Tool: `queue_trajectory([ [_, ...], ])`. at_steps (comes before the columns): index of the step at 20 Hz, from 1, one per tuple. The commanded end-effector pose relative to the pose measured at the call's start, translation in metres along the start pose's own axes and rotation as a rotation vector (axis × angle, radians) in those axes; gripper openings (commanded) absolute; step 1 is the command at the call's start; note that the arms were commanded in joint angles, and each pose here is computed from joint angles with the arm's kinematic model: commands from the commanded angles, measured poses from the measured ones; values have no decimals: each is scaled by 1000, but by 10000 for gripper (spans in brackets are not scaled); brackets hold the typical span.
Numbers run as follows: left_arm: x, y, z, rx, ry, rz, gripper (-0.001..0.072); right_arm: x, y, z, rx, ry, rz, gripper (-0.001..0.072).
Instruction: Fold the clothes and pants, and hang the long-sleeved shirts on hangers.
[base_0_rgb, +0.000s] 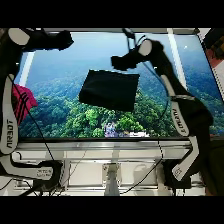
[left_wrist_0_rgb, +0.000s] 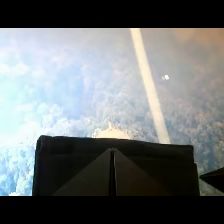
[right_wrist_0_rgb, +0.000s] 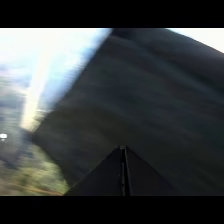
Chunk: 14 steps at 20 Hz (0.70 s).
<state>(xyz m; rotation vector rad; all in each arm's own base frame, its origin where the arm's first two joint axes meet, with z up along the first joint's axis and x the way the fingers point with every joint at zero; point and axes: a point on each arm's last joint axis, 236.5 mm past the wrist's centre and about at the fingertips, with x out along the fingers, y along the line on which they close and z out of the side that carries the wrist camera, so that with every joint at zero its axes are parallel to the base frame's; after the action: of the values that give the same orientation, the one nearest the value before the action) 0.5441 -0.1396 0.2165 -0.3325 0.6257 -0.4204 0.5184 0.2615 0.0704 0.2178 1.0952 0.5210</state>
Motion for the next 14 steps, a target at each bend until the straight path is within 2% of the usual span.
queue_trajectory([
  [1, -48, -18, 30, 72, -98, -5, 14, -45, -80, -26, 53, 115, -12, 45],
  [6, -139, -63, 58, 191, -227, -23, 14, -58, -93, -56, 175, 104, 420, 45],
  [7, -154, -72, 62, 208, -255, -28, 14, -57, -96, -64, 207, 104, 472, 46],
  [9, -178, -85, 67, 228, -297, -36, 15, -40, -109, -90, 283, 149, 470, 48],
  [10, -187, -90, 68, 235, -311, -39, 15, -28, -118, -103, 301, 176, 430, 106],
  [12, -198, -96, 70, 245, -331, -43, 15, -6, -132, -129, 343, 254, 322, 657],
  [14, -202, -99, 69, 248, -333, -45, 15, 9, -138, -143, 360, 309, 243, 683],
])
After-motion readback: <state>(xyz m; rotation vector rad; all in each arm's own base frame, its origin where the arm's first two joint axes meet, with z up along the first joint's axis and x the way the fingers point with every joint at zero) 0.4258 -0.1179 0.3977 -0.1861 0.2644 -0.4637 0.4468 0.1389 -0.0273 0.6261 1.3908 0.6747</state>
